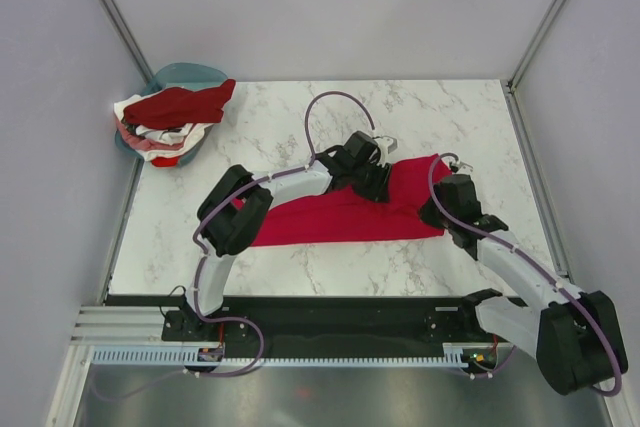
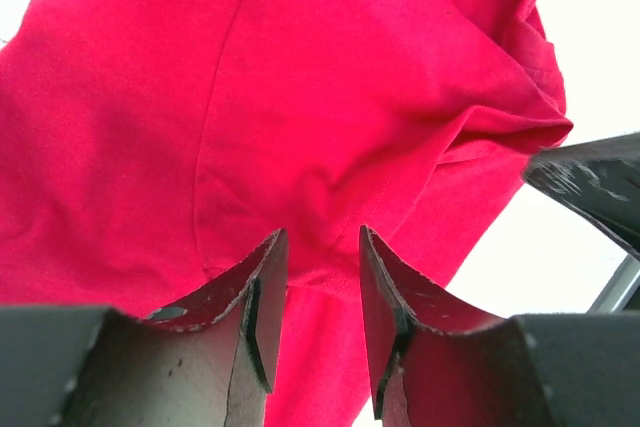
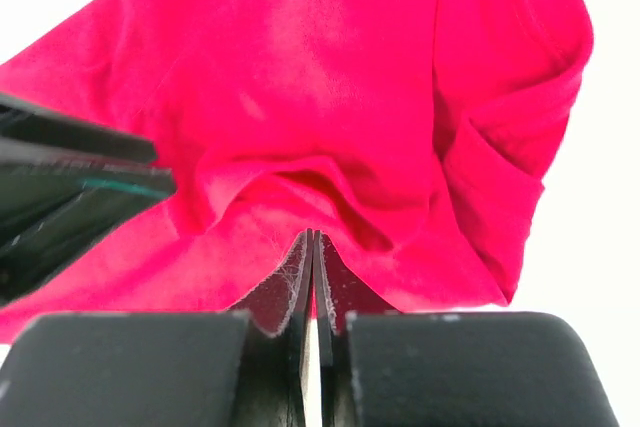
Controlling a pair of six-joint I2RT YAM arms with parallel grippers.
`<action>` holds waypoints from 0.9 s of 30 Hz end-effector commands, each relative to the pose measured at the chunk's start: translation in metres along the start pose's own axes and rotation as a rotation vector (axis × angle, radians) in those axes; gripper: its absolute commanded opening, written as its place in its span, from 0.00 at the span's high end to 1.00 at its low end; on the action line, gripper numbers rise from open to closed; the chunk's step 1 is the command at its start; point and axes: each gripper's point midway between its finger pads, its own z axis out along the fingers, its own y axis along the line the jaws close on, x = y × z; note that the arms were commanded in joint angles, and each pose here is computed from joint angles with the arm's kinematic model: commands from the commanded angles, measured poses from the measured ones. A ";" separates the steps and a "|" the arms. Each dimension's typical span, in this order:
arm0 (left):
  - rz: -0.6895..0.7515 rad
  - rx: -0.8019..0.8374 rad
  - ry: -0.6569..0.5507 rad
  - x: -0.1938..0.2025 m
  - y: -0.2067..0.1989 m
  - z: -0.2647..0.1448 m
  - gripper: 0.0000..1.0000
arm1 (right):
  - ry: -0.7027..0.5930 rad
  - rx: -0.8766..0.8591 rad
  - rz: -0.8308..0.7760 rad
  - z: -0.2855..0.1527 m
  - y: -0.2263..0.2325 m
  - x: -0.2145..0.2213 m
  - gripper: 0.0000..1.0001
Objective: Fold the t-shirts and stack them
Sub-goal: Fold the tshirt
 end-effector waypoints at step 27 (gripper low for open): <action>-0.011 -0.158 0.170 0.021 0.026 -0.012 0.98 | 0.055 0.108 -0.015 0.024 -0.012 0.003 0.92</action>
